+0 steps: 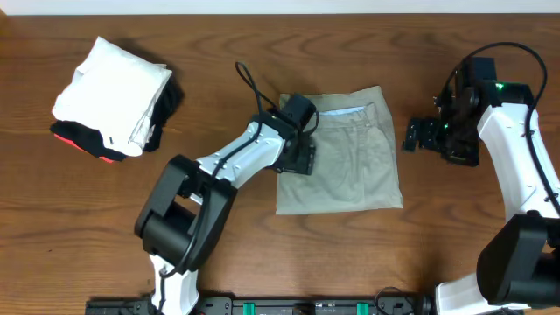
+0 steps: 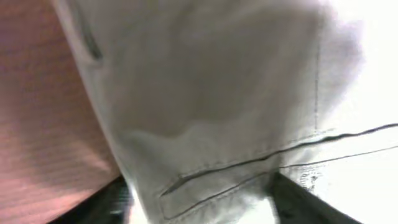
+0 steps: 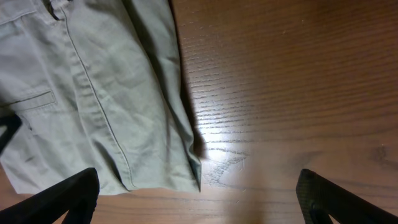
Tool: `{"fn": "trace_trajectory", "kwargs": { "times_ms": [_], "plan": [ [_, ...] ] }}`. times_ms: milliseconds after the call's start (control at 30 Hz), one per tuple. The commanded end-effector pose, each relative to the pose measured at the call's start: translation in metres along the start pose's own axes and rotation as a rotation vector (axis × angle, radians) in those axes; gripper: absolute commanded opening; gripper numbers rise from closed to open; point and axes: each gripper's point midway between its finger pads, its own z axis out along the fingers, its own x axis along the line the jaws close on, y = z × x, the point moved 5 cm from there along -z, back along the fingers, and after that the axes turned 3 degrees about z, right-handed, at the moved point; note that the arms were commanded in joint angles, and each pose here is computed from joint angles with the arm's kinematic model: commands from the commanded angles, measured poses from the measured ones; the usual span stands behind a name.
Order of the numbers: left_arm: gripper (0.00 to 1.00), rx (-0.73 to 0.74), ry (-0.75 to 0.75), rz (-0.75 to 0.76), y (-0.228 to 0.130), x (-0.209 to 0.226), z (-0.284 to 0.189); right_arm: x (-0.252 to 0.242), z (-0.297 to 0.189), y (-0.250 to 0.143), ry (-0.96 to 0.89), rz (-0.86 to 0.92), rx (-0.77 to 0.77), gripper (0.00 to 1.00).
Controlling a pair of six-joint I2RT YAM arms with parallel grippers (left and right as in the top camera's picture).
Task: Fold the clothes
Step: 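Grasp the folded khaki shorts' left edge with the left gripper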
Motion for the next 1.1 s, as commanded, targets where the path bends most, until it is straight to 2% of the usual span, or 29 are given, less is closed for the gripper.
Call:
{"fn": "trace_trajectory", "kwargs": {
  "times_ms": [0,133,200,300,500,667,833,1067],
  "plan": [
    [0.45,0.126,0.025,-0.007,-0.025,0.012,0.037,-0.002,0.001,0.0,-0.008,0.012,0.003,0.99],
    [0.15,0.127,0.027,-0.008,-0.025,0.013,0.037,-0.002,0.001,0.0,-0.008,0.012,0.003,0.99],
    [0.06,0.128,0.027,-0.007,-0.025,0.012,0.035,-0.002,0.001,0.0,-0.008,0.012,0.003,0.99],
    [0.06,0.115,0.062,0.005,-0.022,0.016,0.029,-0.002,0.001,0.0,-0.008,0.012,0.003,0.99],
    [0.06,0.02,0.23,0.017,-0.004,0.03,-0.01,-0.002,0.001,0.0,-0.008,0.012,0.003,0.99],
    [0.06,-0.107,0.232,0.017,0.012,0.026,-0.052,-0.002,0.001,0.0,-0.008,0.012,0.003,0.99],
    [0.06,-0.199,0.225,0.176,0.019,0.02,-0.091,-0.002,0.001,0.0,-0.008,0.012,0.003,0.99],
    [0.06,-0.328,0.414,0.21,0.024,0.042,-0.142,-0.002,0.001,0.0,-0.008,0.012,0.003,0.99]
  ]
}}
